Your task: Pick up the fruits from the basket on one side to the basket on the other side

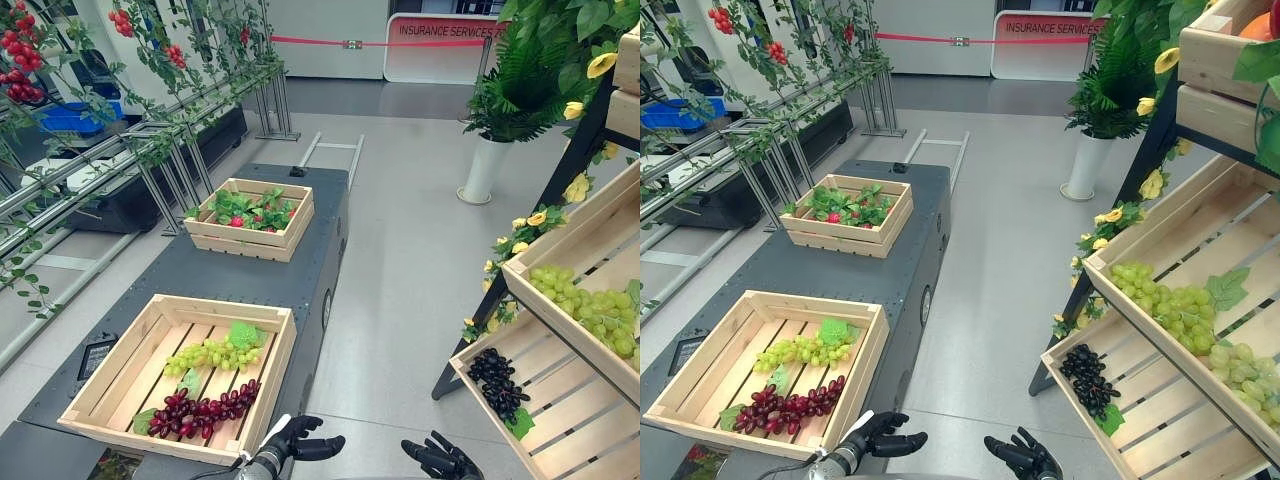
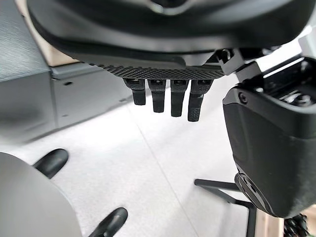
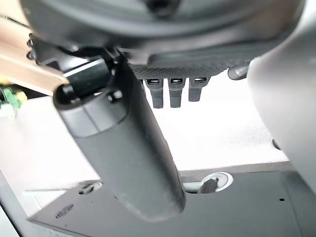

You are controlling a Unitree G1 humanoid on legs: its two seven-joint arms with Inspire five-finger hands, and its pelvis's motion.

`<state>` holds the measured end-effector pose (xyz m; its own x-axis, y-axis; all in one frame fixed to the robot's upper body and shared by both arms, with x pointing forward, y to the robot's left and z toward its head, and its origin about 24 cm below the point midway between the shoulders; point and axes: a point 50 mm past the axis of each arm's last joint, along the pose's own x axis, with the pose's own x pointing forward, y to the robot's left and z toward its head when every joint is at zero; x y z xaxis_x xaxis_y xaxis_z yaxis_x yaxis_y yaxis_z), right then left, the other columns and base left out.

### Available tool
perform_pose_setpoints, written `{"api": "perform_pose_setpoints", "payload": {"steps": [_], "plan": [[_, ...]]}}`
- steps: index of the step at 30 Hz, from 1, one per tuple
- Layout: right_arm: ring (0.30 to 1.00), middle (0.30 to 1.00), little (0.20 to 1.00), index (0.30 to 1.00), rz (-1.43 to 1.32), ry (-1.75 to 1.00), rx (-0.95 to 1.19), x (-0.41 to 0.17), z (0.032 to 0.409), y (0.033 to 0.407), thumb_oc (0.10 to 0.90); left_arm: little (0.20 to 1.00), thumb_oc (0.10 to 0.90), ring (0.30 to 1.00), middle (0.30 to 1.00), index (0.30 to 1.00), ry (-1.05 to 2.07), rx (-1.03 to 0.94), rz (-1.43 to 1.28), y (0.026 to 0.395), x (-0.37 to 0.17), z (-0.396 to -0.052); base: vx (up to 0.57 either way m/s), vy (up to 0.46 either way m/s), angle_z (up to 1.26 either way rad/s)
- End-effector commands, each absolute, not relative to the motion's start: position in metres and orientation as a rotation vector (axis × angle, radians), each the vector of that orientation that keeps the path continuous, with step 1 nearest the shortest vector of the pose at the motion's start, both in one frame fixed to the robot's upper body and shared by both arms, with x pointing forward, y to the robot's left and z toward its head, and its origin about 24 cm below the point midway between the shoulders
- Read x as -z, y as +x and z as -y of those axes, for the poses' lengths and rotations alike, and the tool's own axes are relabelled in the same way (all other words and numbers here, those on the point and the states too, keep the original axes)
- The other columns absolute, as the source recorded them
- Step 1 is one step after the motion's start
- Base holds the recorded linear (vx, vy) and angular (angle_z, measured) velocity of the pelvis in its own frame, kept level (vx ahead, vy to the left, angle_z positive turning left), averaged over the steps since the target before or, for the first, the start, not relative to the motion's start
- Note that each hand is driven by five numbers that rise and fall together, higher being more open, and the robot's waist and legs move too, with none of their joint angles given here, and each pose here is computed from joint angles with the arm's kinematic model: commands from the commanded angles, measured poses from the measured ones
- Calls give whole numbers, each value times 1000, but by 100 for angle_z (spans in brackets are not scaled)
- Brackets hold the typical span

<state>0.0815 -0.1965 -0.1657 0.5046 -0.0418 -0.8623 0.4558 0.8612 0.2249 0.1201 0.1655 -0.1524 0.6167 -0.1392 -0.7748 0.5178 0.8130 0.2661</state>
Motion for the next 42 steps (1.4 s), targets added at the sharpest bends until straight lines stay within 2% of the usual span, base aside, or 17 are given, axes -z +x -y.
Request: {"api": "perform_pose_setpoints", "payload": {"steps": [1, 6, 7, 10, 14, 17, 20, 21, 22, 23, 26, 30, 37, 42], "plan": [[900, 900, 900, 900, -860, 415, 325, 153, 203, 125, 800, 900, 800, 900, 900, 900, 489, 337, -544, 166, 129, -146, -29, 32, -3], [900, 900, 900, 900, -859, 364, 310, 151, 205, 131, 800, 900, 800, 900, 900, 900, 483, 167, -308, 189, 104, -152, -10, 9, 0], [900, 900, 900, 900, -850, 348, 307, 149, 207, 135, 800, 900, 800, 900, 900, 900, 443, 68, -171, 205, 84, -160, -58, 50, 3], [900, 900, 900, 900, -848, 324, 311, 148, 209, 138, 800, 900, 800, 900, 900, 900, 435, -39, 0, 220, 57, -171, -59, 63, 8], [900, 900, 900, 900, -858, 285, 301, 146, 219, 137, 800, 900, 800, 900, 900, 900, 511, -143, 206, 237, 19, -195, -29, 78, 12], [900, 900, 900, 900, -867, 262, 299, 145, 231, 133, 800, 900, 800, 900, 900, 900, 686, -152, 288, 252, -9, -227, -8, 64, 16], [900, 900, 900, 900, -871, 266, 295, 145, 235, 129, 800, 900, 800, 900, 900, 900, 766, -195, 301, 259, -24, -250, 12, 64, 7], [900, 900, 900, 900, -871, 259, 281, 145, 236, 127, 800, 900, 800, 900, 900, 900, 801, -232, 271, 262, -32, -269, 21, 58, 6], [900, 900, 900, 900, -871, 259, 281, 145, 236, 127, 800, 900, 800, 900, 900, 900, 801, -232, 271, 262, -32, -269, 38, 94, 6], [900, 900, 900, 900, -872, 273, 253, 146, 235, 126, 800, 900, 800, 900, 900, 900, 824, -228, 184, 265, -34, -285, 25, 69, 3], [900, 900, 900, 900, -874, 305, 218, 146, 233, 125, 800, 900, 800, 900, 900, 900, 906, -219, 149, 267, -38, -297, 21, 61, 2], [900, 900, 900, 900, -875, 317, 122, 145, 233, 124, 800, 900, 800, 900, 900, 900, 977, -322, 26, 269, -44, -329, 50, 105, 2], [900, 900, 900, 900, -802, 358, 67, 132, 244, 146, 800, 900, 800, 900, 900, 900, 1179, -455, 6, 278, -60, -347, -12, 126, 9], [900, 900, 900, 900, -665, 377, 4, 111, 245, 185, 800, 900, 800, 900, 900, 900, 1347, -517, 112, 298, -98, -352, -176, 28, 6]]}}
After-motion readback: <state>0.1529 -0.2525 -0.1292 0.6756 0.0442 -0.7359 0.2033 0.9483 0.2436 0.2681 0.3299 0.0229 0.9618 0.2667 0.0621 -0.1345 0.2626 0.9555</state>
